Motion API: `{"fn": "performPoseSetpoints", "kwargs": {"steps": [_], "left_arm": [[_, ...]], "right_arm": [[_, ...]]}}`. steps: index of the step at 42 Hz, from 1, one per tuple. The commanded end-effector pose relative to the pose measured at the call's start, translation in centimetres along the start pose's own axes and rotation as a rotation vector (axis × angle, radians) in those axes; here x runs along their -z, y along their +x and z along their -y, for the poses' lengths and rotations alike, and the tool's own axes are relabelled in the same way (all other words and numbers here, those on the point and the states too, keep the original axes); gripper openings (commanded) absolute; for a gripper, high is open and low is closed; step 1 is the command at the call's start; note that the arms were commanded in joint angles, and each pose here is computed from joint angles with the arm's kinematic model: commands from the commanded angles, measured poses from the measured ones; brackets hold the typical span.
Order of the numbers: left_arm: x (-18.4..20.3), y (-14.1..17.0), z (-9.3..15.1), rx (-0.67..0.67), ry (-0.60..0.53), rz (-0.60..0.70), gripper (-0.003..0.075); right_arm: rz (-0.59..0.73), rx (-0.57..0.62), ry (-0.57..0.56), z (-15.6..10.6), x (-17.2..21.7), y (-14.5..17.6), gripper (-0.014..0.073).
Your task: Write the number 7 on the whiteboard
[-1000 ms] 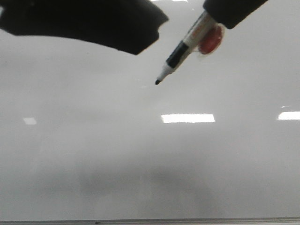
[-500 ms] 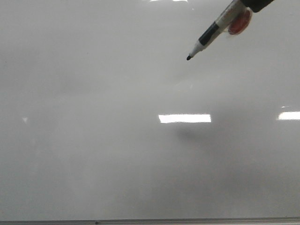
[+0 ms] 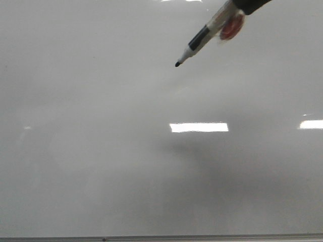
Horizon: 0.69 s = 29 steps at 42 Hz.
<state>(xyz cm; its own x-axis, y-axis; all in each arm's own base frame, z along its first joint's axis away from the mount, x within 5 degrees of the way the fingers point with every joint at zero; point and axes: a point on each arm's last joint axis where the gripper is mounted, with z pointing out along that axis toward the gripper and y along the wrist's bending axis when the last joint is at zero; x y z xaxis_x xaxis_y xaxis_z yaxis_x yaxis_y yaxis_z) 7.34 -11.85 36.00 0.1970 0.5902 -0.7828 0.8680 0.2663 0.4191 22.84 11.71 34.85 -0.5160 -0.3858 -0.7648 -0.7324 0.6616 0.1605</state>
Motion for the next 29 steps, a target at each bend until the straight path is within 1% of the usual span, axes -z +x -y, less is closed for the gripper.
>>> {"fn": "performPoseSetpoints", "kwargs": {"steps": [1, 7, 13, 19, 29], "left_arm": [[0.9, -0.5, -0.1, 0.042, -0.031, 0.096, -0.0020], [0.9, -0.1, 0.2, 0.054, -0.020, 0.094, -0.0020], [0.9, -0.1, 0.2, 0.054, -0.020, 0.094, -0.0020], [0.9, -0.1, 0.2, 0.054, -0.020, 0.094, -0.0020], [0.9, -0.1, 0.2, 0.054, -0.020, 0.094, -0.0020]], "right_arm": [[0.109, 0.021, -0.007, -0.6, -0.4, -2.8, -0.0066], [0.177, 0.064, -0.002, -1.0, -3.1, -5.9, -0.0066], [0.230, 0.072, 0.030, -0.5, -5.8, -8.1, -0.0066], [0.260, 0.056, 0.079, 0.7, -7.5, -8.7, -0.0066], [0.280, 0.045, 0.114, 1.4, -8.3, -8.8, -0.0066]]}}
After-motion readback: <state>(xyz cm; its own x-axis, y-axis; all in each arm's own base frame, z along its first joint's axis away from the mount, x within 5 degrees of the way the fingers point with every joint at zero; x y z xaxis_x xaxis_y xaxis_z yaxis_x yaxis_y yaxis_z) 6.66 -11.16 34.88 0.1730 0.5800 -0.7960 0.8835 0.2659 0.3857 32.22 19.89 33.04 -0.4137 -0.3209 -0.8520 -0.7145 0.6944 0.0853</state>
